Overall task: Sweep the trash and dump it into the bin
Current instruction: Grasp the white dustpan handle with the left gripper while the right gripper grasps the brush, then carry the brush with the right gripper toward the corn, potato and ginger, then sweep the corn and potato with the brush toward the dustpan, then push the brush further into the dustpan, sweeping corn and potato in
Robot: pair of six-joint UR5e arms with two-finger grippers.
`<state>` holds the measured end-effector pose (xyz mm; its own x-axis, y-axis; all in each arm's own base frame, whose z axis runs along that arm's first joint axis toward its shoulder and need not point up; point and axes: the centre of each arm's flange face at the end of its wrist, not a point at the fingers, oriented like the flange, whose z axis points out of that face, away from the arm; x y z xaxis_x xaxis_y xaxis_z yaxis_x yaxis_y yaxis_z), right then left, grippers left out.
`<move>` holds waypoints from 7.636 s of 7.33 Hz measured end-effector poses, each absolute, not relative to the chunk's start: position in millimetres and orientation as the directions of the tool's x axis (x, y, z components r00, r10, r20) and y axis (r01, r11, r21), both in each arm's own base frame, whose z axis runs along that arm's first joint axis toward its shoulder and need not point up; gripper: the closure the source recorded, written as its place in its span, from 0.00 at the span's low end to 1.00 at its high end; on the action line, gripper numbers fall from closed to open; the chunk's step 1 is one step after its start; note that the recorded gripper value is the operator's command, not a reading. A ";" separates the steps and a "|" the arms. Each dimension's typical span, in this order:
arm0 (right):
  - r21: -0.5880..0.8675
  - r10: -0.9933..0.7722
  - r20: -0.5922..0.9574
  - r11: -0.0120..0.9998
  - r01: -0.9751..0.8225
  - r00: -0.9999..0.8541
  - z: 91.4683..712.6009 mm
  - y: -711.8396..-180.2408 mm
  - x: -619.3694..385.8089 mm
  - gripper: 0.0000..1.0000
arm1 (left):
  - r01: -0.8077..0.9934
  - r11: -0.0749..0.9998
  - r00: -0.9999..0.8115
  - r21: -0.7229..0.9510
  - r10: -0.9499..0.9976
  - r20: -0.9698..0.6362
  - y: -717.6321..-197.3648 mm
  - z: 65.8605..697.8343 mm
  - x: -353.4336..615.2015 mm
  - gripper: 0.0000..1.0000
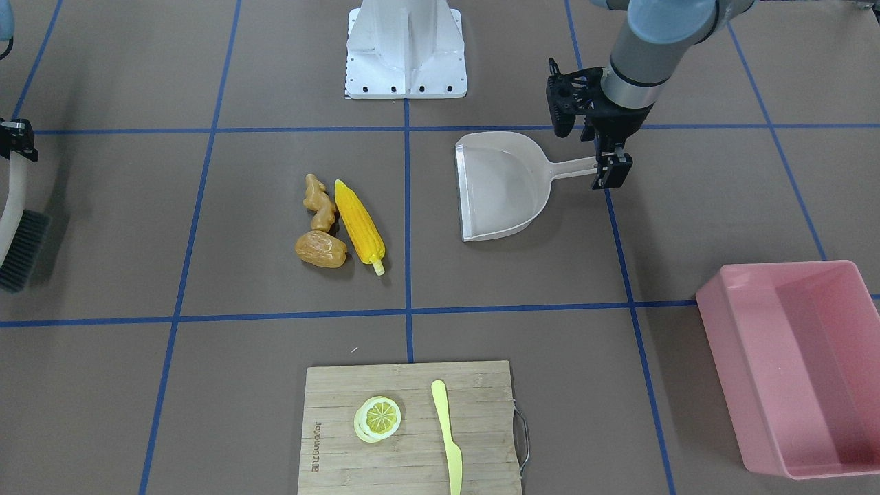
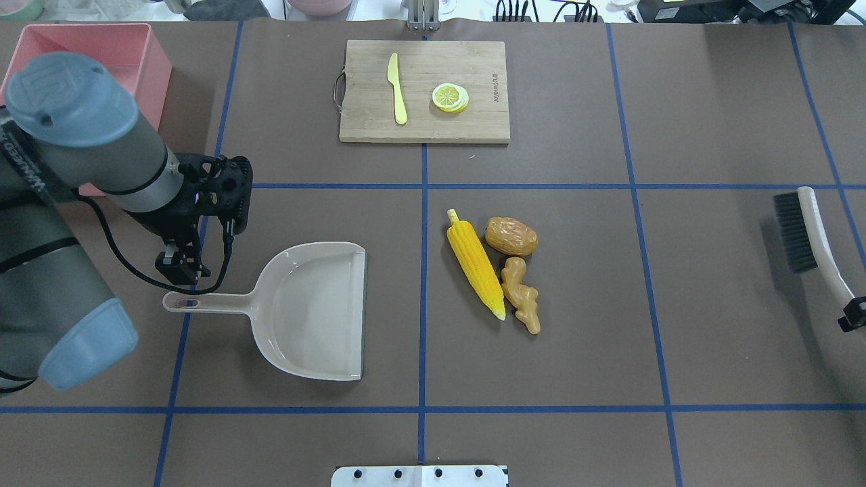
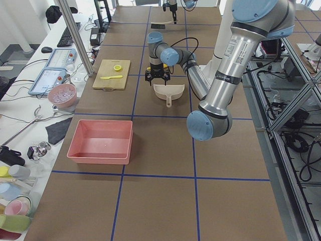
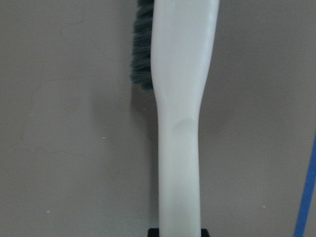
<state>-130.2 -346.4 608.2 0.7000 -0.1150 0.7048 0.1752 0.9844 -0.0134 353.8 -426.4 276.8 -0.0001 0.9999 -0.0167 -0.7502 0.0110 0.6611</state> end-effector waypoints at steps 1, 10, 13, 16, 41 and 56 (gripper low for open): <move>0.022 -0.151 0.726 0.980 0.196 0.671 588.5 -351.8 -141.4 1.00 | -0.764 0.000 -0.013 0.645 1.000 -0.016 -417.6 286.6 360.4 0.03; 0.188 -0.340 0.818 0.920 0.343 0.463 432.9 -369.3 -322.2 1.00 | -0.755 0.075 0.045 0.651 0.997 -0.062 -418.4 368.6 394.3 0.03; 0.124 -0.262 0.834 0.947 0.298 0.486 412.8 -360.5 -346.3 1.00 | -0.754 0.058 0.024 0.655 0.998 -0.061 -409.9 374.9 405.2 0.03; 0.093 -0.224 0.849 0.955 0.281 0.479 390.9 -358.8 -373.4 1.00 | -0.745 0.048 0.018 0.666 0.999 -0.052 -409.3 391.6 408.9 0.03; 0.062 -0.165 0.880 0.970 0.237 0.445 306.6 -324.3 -480.2 1.00 | -0.721 0.073 -0.015 0.689 0.993 -0.121 -383.3 392.5 412.3 0.93; 0.028 -0.094 0.872 0.989 0.143 0.480 207.0 -279.1 -574.6 1.00 | -0.788 0.125 0.014 0.603 0.983 -0.186 -399.2 370.6 411.5 1.00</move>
<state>-574.6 -279.1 207.0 0.4800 -0.0945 0.8722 0.1435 0.9893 0.0282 411.5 -399.2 370.6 0.0141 0.9825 -0.1856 -0.7878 0.1252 0.6030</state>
